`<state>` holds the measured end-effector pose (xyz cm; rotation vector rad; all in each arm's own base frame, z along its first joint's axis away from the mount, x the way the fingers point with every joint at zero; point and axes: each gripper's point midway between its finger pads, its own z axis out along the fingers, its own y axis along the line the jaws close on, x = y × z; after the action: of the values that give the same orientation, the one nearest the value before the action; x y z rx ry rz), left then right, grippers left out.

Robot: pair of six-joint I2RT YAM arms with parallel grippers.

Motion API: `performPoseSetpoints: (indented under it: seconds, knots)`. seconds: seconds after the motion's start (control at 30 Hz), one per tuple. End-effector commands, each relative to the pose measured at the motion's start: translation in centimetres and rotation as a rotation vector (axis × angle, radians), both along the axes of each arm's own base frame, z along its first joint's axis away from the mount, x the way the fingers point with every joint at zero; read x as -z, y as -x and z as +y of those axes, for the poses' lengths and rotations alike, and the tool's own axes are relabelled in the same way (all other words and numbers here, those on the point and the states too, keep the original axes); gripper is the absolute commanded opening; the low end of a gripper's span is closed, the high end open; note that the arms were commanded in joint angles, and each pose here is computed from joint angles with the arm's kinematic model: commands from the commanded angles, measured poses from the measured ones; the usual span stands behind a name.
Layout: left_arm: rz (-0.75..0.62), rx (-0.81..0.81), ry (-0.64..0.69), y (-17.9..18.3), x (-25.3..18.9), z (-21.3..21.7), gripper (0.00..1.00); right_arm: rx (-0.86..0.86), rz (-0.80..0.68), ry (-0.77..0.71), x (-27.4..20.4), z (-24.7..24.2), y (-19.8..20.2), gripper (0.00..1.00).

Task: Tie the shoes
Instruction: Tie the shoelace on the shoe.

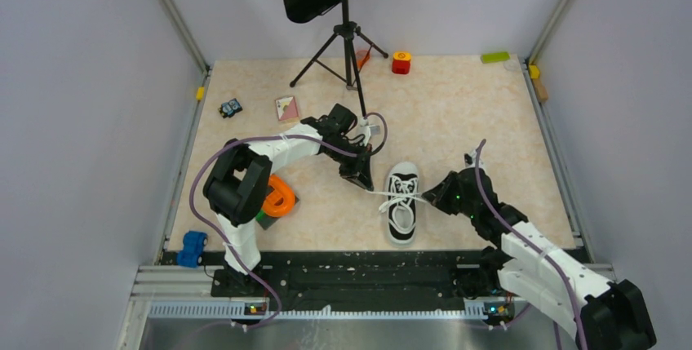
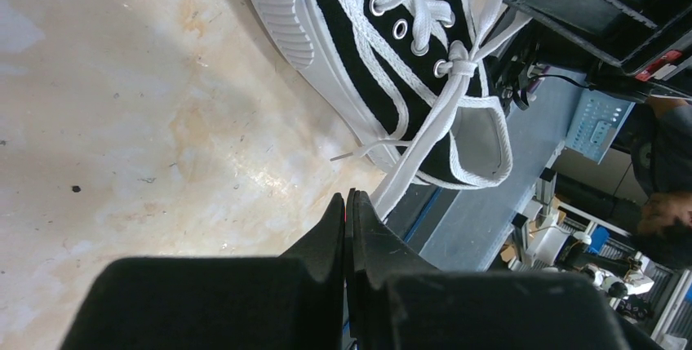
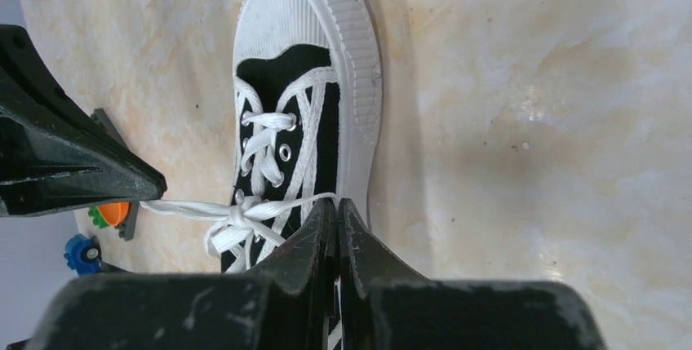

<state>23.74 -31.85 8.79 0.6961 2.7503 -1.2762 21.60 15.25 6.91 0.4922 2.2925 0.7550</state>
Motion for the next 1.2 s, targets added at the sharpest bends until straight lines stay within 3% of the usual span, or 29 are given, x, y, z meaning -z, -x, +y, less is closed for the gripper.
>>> performPoseSetpoints:
  seconds: [0.0,1.17]
  knots:
    - [-0.009,0.000,-0.011,-0.1,0.4,0.6,0.00,0.087,-0.031,0.059,-0.3,-2.2,-0.3,0.00]
    - [-0.017,-0.037,-0.052,0.4,2.5,2.0,0.00,0.086,-0.001,0.098,1.5,-3.2,1.0,0.00]
